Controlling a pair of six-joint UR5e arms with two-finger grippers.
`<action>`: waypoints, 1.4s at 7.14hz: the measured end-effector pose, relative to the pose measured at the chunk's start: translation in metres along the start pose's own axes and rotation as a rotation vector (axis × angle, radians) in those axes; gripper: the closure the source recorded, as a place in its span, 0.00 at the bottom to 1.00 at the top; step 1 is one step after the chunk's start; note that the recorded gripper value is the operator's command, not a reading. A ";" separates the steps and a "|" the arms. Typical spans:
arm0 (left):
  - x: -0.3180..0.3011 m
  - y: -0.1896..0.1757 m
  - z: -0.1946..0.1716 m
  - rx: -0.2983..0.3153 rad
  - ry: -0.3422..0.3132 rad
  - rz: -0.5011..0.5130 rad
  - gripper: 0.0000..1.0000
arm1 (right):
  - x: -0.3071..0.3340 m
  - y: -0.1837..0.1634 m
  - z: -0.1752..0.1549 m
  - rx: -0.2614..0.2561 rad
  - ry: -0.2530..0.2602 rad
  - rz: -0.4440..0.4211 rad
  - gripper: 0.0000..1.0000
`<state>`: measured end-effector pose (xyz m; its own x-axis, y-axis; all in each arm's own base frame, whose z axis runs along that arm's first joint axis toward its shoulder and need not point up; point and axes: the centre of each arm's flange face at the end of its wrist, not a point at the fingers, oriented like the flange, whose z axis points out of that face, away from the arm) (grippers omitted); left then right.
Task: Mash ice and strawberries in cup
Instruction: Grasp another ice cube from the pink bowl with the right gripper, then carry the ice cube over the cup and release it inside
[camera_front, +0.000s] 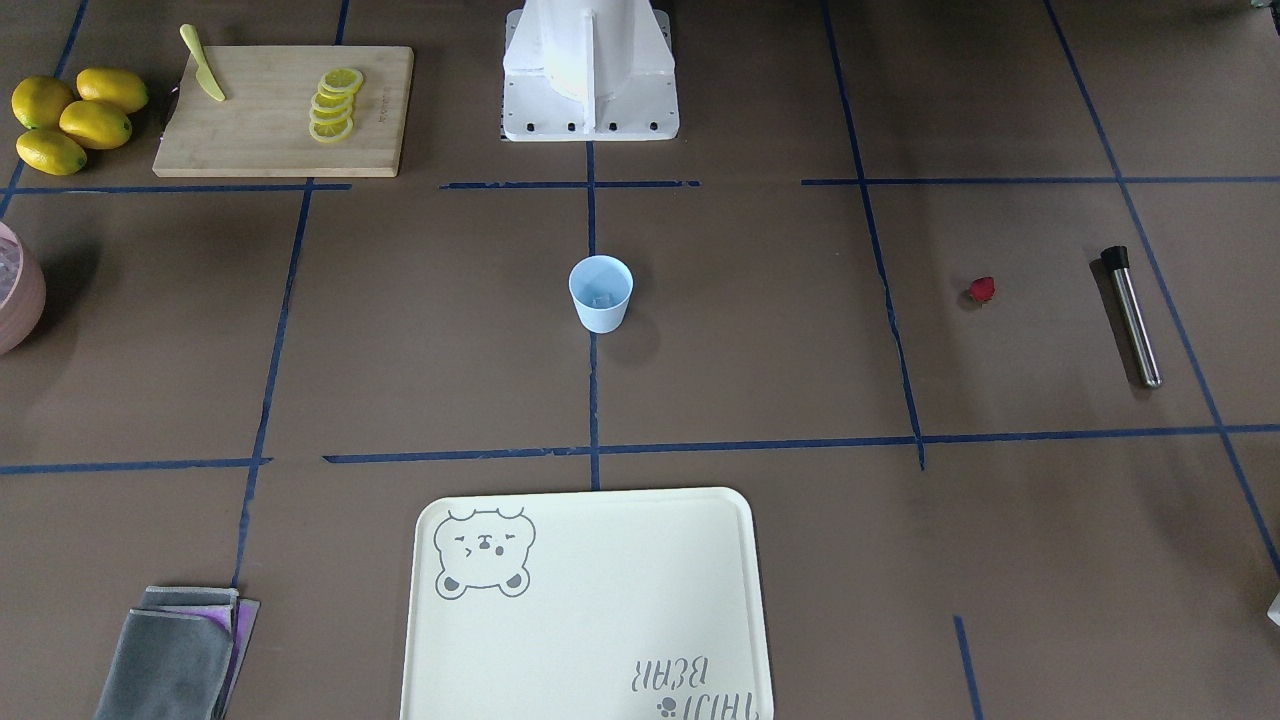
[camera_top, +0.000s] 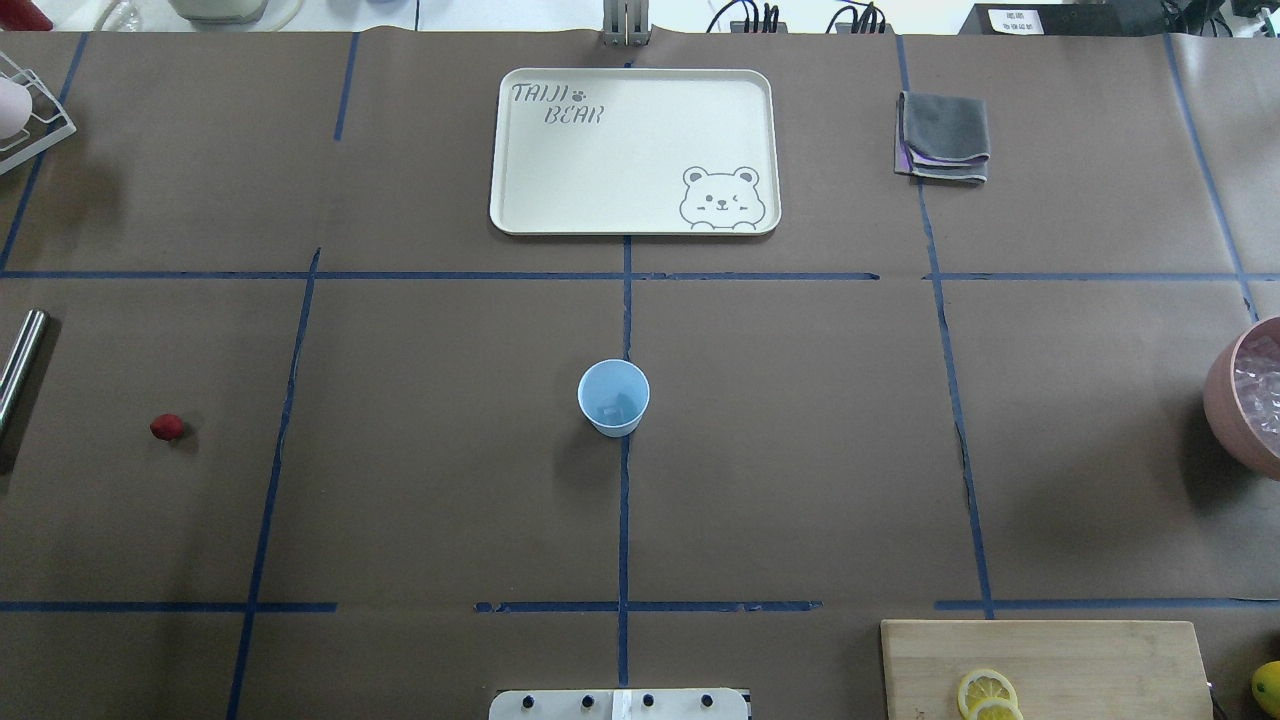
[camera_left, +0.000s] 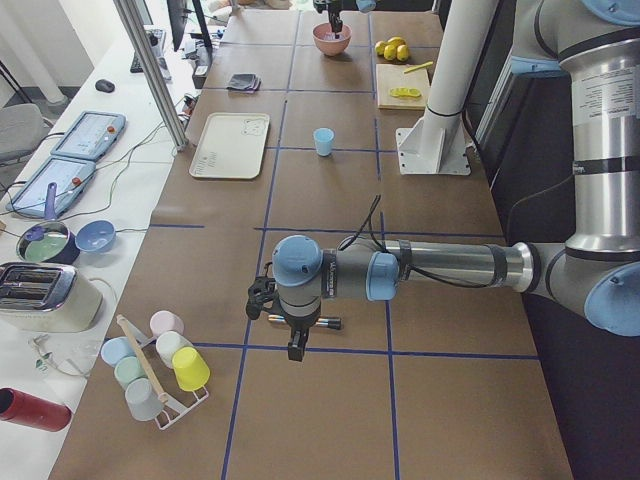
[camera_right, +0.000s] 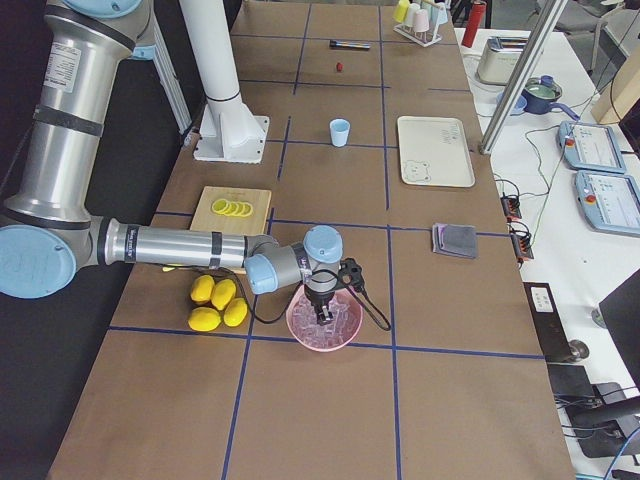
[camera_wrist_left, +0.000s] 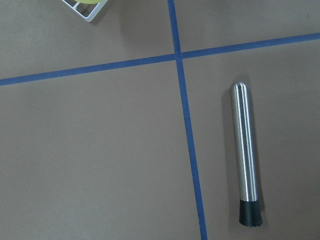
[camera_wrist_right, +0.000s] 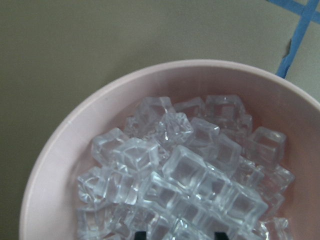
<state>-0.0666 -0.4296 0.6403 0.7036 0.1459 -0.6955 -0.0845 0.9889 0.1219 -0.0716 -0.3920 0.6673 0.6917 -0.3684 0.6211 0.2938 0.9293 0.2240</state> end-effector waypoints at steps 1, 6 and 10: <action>0.000 0.000 0.000 0.001 0.000 0.000 0.00 | -0.001 0.000 -0.001 0.002 0.000 -0.001 0.97; 0.002 -0.001 -0.002 0.003 0.000 0.002 0.00 | -0.066 -0.048 -0.092 0.039 -0.003 0.001 1.00; 0.004 -0.002 -0.004 0.007 -0.001 0.005 0.00 | -0.205 -0.162 -0.159 0.127 -0.072 0.114 1.00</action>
<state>-0.0670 -0.4309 0.6345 0.7039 0.1506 -0.6942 -0.0827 0.9880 0.1305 -0.1560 -0.4714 0.3840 0.6651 -0.2622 0.6993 0.1279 0.9625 0.2392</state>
